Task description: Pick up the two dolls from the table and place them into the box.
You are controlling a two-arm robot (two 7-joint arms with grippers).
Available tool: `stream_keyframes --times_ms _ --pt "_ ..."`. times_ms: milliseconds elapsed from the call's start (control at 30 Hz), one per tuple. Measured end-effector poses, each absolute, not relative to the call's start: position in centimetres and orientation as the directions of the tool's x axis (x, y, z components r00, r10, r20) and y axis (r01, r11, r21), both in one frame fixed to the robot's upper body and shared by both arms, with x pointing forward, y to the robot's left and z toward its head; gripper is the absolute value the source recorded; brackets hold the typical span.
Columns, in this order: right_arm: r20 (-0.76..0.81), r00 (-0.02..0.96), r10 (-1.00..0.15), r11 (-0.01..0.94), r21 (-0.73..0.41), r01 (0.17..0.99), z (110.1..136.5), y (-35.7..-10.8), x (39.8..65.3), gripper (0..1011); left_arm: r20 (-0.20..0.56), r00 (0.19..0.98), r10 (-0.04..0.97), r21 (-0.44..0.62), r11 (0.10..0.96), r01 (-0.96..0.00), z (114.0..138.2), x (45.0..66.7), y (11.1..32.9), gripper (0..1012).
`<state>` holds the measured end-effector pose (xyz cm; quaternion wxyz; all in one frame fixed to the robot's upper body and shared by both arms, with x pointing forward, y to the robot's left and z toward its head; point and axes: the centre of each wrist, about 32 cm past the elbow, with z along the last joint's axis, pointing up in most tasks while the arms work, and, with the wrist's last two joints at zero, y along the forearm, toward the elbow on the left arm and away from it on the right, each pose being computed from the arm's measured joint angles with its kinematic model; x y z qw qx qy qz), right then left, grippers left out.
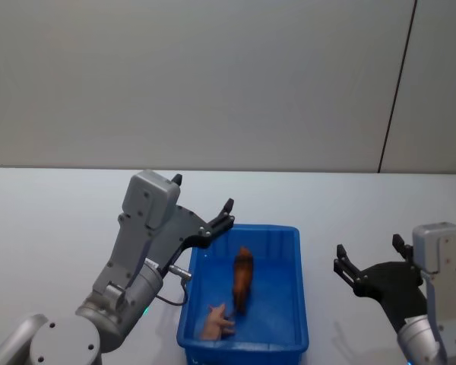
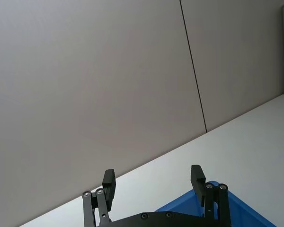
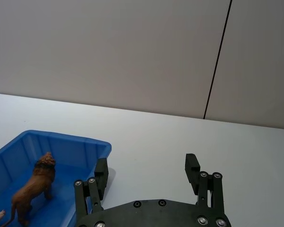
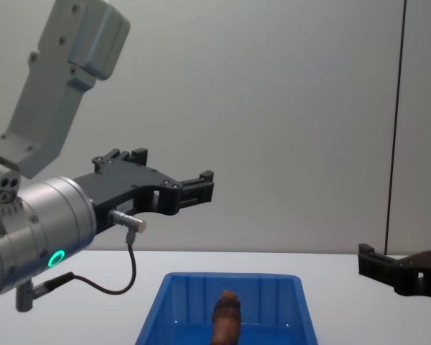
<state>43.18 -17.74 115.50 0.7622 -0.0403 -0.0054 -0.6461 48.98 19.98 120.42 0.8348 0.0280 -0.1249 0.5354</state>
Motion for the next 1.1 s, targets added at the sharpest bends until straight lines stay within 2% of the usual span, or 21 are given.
stream_keyframes --times_ms 533,1100 --pt "0.06 0.152 -0.987 0.149 -0.054 0.987 115.5 -18.0 42.9 1001 0.196 0.321 0.927 -0.044 0.335 -0.941 120.5 47.5 21.1 1001" --pt "0.059 0.148 -0.987 0.145 -0.055 0.988 115.5 -18.1 42.8 1001 0.132 0.209 0.969 0.087 0.198 -0.976 119.7 45.0 23.3 1001"
